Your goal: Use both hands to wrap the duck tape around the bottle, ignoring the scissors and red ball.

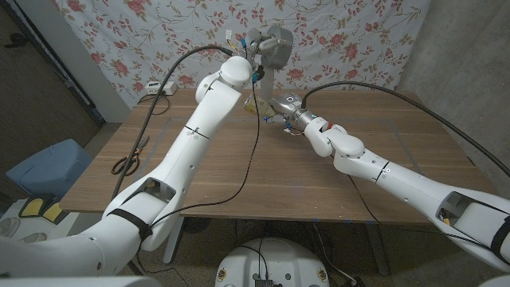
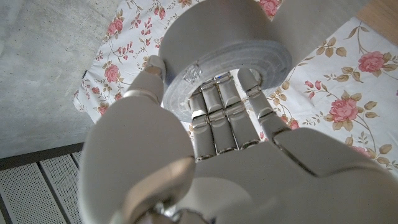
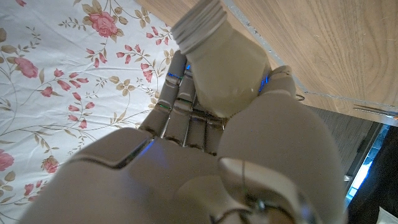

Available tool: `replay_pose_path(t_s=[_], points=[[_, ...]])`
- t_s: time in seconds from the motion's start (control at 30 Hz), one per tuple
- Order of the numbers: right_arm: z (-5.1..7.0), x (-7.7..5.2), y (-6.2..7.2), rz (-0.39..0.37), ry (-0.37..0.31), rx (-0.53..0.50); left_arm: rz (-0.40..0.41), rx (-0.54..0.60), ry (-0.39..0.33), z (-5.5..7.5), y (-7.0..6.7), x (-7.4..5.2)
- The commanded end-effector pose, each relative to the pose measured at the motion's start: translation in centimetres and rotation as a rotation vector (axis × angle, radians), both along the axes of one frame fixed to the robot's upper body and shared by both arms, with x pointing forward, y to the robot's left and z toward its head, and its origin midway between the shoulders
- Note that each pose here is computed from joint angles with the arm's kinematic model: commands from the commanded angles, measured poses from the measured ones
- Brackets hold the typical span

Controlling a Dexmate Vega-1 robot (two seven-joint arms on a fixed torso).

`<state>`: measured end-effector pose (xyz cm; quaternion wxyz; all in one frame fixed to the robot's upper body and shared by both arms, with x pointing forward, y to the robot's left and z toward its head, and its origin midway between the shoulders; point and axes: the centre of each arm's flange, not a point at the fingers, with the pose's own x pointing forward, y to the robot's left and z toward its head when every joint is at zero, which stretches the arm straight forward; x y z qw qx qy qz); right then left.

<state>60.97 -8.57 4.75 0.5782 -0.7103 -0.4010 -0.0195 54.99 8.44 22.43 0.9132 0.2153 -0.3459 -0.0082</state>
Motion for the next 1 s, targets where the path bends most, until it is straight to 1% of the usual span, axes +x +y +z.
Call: replay_pose_path(t_s=[0.03,0.1,0.2,0.3,0.43,0.5,0.67,0.8,0.87,1.0], points=[[0.3,1.7,0.4,-0.021,0.02,-0.01,0.001,0.03,0.024,0.1,-0.4,-0.8],[0.3,2.0,0.3,-0.024,0.021,-0.009,0.008,0.041,0.023,0.2,-0.4,-1.2],[0.4,2.3,0.3,-0.026,0.026,-0.012,0.015,0.051,0.024,0.2,-0.4,-1.4],[0.3,2.8,0.2,-0.03,0.042,-0.009,0.017,0.062,0.024,0.1,-0.2,-1.9],[0.3,3.3,0.2,-0.036,0.058,-0.006,-0.007,0.062,0.045,0.0,-0.1,-2.2],[0.3,3.6,0.2,-0.027,0.08,-0.008,0.003,0.066,0.043,-0.1,-0.1,-2.4],[0.3,3.9,0.2,-0.025,0.089,-0.008,-0.006,0.089,0.046,-0.3,0.0,-3.2],[0.4,3.9,0.1,-0.021,0.106,-0.011,0.028,0.125,0.048,-0.4,0.0,-4.0],[0.4,4.0,0.0,-0.019,0.111,-0.006,0.023,0.134,0.05,-0.5,0.1,-4.3],[0.4,3.9,-0.1,-0.021,0.115,-0.008,0.037,0.157,0.058,-0.9,0.3,-5.2]])
